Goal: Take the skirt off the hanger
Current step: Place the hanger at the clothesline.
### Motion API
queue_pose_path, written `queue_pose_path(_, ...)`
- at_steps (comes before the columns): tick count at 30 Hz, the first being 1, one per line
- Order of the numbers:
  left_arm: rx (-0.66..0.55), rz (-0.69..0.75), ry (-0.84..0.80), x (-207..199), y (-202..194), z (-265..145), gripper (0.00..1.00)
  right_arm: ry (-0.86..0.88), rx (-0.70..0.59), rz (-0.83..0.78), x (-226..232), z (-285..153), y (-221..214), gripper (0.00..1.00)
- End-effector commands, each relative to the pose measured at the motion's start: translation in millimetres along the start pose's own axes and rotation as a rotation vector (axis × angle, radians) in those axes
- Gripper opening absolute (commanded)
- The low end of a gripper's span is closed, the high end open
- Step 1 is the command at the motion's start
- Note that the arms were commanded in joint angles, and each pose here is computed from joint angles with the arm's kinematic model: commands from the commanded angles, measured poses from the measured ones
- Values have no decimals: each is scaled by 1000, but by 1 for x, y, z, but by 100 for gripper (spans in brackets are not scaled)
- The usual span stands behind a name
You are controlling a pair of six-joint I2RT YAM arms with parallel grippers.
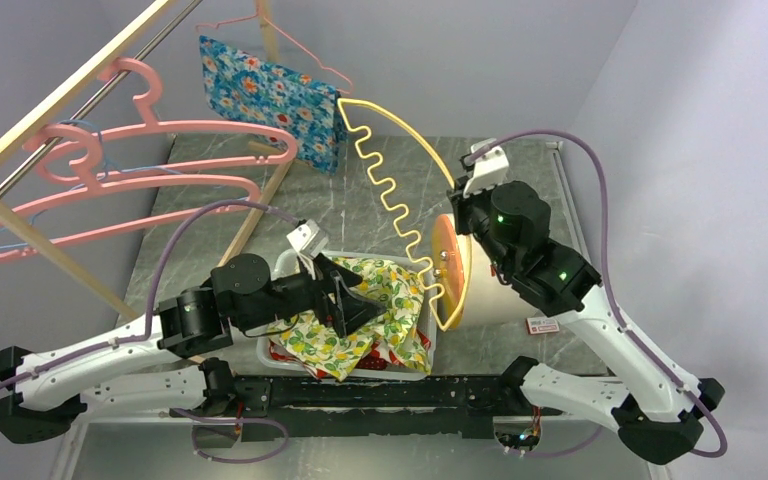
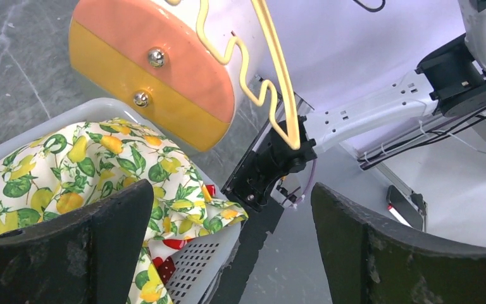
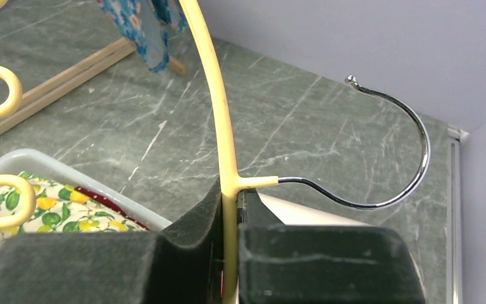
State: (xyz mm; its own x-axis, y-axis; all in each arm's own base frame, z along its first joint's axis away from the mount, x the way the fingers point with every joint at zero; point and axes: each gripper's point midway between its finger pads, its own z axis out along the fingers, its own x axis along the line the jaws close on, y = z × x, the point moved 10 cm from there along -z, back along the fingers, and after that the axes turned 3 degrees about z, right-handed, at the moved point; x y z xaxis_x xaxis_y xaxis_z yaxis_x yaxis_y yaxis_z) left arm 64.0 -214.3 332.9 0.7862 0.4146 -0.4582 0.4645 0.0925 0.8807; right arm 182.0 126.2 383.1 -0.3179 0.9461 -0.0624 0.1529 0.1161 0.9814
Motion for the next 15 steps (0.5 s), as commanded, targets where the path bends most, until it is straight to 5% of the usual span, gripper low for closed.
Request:
queue_pose_path(1, -86, -32, -32, -12, 23, -3, 99, 82, -45, -14, 11, 1, 11, 0)
queue_pose_path(8, -212, -131, -14, -13, 31, 17, 97, 273, 13, 48, 33, 7, 10, 0)
queue_pose_path(15, -298, -188, -30, -17, 40, 38, 72, 380, 1, 129, 41, -3, 14, 0)
